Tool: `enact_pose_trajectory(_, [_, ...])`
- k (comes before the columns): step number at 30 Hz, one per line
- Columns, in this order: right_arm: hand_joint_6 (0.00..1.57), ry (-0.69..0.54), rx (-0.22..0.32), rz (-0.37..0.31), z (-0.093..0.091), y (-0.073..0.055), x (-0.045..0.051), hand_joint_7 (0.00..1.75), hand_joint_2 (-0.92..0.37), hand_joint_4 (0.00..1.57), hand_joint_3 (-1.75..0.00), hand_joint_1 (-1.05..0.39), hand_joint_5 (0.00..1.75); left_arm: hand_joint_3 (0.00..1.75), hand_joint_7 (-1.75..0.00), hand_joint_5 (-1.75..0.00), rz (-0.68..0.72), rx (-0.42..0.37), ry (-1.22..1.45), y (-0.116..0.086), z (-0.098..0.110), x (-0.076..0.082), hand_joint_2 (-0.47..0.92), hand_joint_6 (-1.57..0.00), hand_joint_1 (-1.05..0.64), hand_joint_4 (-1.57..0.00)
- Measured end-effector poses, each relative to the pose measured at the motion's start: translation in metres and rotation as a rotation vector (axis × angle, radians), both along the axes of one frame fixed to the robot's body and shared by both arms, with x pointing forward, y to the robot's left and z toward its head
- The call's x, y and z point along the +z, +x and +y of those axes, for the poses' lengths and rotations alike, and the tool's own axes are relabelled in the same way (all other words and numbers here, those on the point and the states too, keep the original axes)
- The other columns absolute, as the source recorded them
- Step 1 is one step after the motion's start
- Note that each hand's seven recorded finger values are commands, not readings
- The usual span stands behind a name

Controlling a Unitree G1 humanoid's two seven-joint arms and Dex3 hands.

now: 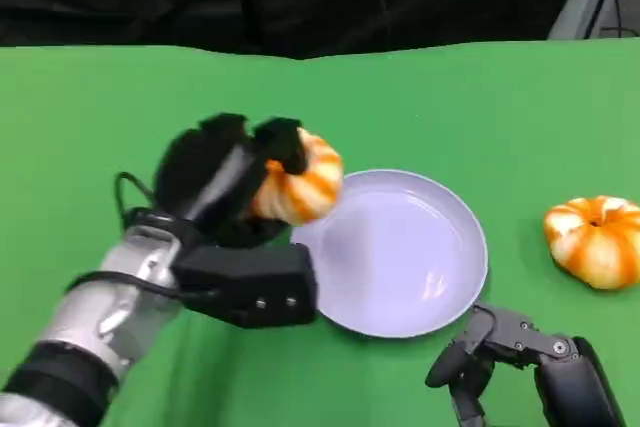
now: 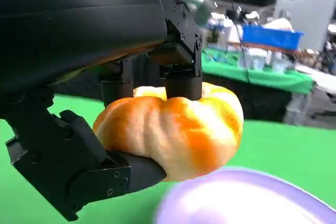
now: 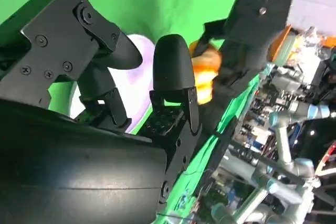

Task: Grasp the bread from the table and place it into the plate.

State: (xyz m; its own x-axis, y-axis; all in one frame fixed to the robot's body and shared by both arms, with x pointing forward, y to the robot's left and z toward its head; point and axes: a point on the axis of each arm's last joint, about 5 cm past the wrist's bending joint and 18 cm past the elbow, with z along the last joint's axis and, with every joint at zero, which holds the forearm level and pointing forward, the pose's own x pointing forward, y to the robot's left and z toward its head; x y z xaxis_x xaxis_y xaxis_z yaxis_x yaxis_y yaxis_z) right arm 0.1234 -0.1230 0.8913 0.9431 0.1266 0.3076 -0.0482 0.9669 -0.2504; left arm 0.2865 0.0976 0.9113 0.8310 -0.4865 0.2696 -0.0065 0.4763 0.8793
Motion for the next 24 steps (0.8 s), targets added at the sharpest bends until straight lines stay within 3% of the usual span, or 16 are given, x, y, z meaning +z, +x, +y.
enact_pose_trajectory(4, [0.86,0.001,-0.004,0.004,0.0,-0.001,-0.0004,1.28,-0.27,0.83,-1.4,0.03,1.62,1.29,-1.72,-1.75,-0.004,-0.017,-0.008,0.001,-0.006,0.004,0.36,-0.74,-0.17,-0.92])
enact_pose_trajectory(6, [0.86,0.002,-0.005,0.006,0.0,-0.001,-0.0004,1.28,-0.27,0.83,-1.4,0.03,1.62,1.29,-1.72,-1.75,0.021,-0.046,-0.016,0.002,-0.018,0.006,0.36,-0.74,-0.17,-0.92])
enact_pose_trajectory(11, [0.86,0.003,-0.002,0.002,0.003,0.0,0.0001,1.28,-0.25,0.83,-1.42,0.02,1.63,1.22,-1.75,-1.75,0.094,-0.109,-0.019,-0.005,-0.042,-0.004,0.31,-0.69,-0.12,-0.9])
enact_pose_trajectory(14, [0.87,0.002,-0.004,0.002,0.004,0.0,-0.0002,1.27,-0.25,0.85,-1.42,0.01,1.64,1.1,-1.75,-1.75,0.103,-0.126,-0.01,-0.003,-0.047,-0.004,0.39,-0.68,-0.15,-0.88])
enact_pose_trajectory(16, [0.86,-0.007,-0.009,-0.004,0.005,0.001,0.0,1.26,-0.25,0.86,-1.41,0.0,1.65,1.0,-1.27,-1.72,0.122,-0.13,0.004,-0.002,-0.049,-0.004,0.43,-0.85,-0.16,-0.86])
enact_pose_trajectory(17, [0.86,-0.008,-0.011,-0.004,0.005,0.001,0.0001,1.26,-0.25,0.86,-1.41,0.01,1.65,0.96,-1.14,-1.71,0.137,-0.133,0.011,-0.001,-0.051,-0.003,0.46,-0.89,-0.16,-0.84])
enact_pose_trajectory(22, [0.86,-0.003,-0.018,0.002,0.006,0.001,0.0,1.26,-0.26,0.86,-1.4,0.01,1.66,0.89,-1.01,-1.7,0.188,-0.142,0.018,-0.001,-0.054,-0.004,0.49,-0.94,-0.17,-0.83])
enact_pose_trajectory(23, [0.87,-0.003,-0.018,0.002,0.006,0.001,0.0,1.27,-0.26,0.85,-1.4,0.01,1.65,0.56,-0.59,-1.25,0.19,-0.143,0.018,-0.001,-0.054,-0.004,0.67,-0.75,-0.22,-0.71])
enact_pose_trajectory(24, [0.87,-0.002,-0.018,0.003,0.006,0.001,-0.0001,1.27,-0.26,0.85,-1.4,0.01,1.64,0.34,-0.33,-0.91,0.197,-0.143,0.026,-0.001,-0.054,-0.003,0.79,-0.65,-0.28,-0.59])
